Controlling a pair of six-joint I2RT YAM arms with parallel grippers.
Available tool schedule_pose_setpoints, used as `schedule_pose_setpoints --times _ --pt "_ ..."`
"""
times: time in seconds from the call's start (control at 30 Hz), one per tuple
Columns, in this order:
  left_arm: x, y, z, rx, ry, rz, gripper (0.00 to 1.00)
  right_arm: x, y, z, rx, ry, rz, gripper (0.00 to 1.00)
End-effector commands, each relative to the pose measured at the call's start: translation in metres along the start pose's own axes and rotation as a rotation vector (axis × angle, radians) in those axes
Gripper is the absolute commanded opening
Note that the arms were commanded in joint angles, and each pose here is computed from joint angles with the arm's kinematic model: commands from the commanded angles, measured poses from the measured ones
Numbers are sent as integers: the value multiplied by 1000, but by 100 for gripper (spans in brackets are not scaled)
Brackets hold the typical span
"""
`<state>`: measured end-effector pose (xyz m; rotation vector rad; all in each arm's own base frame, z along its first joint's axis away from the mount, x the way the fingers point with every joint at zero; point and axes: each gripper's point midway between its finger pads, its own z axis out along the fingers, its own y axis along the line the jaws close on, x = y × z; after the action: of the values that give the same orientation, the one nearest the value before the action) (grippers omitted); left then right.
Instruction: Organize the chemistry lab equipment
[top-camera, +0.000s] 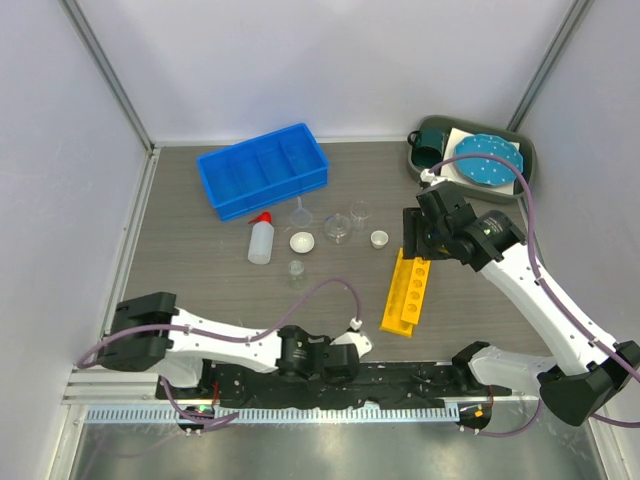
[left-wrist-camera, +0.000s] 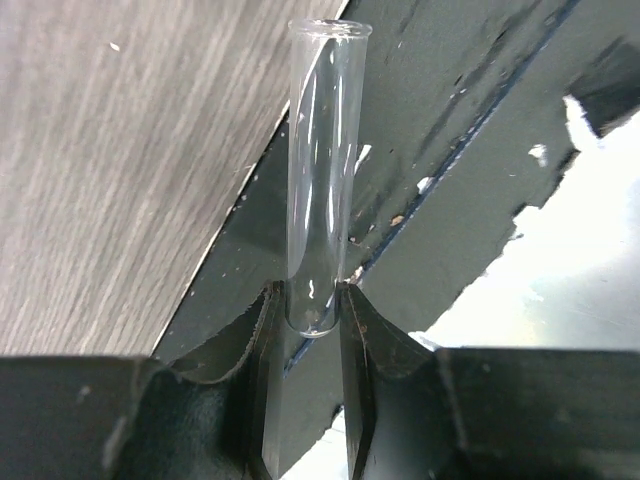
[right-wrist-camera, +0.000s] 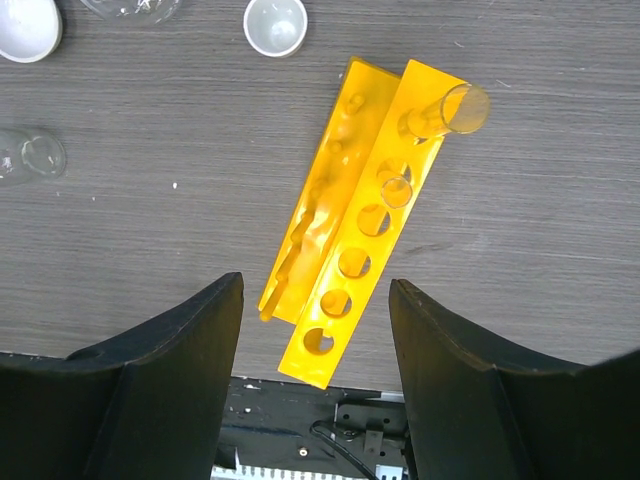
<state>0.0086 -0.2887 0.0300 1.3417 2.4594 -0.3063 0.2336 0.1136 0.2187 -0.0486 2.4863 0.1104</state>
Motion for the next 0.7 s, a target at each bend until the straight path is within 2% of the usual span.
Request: schedule_pose_setpoints --times 0.0,0.13,0.4,0.67 --pt "-35 3 -35 74 -144 -66 18 -9 10 -7 -68 -51 0 66" --pt "-56 11 -69 163 -268 -126 18 -12 19 -12 -114 -57 2 66" --pt "-84 30 -118 295 -434 -192 18 -23 49 -27 -277 -62 -18 65" --pt "-110 41 -142 374 -552 -206 18 -14 100 -70 -633 -7 -55 66"
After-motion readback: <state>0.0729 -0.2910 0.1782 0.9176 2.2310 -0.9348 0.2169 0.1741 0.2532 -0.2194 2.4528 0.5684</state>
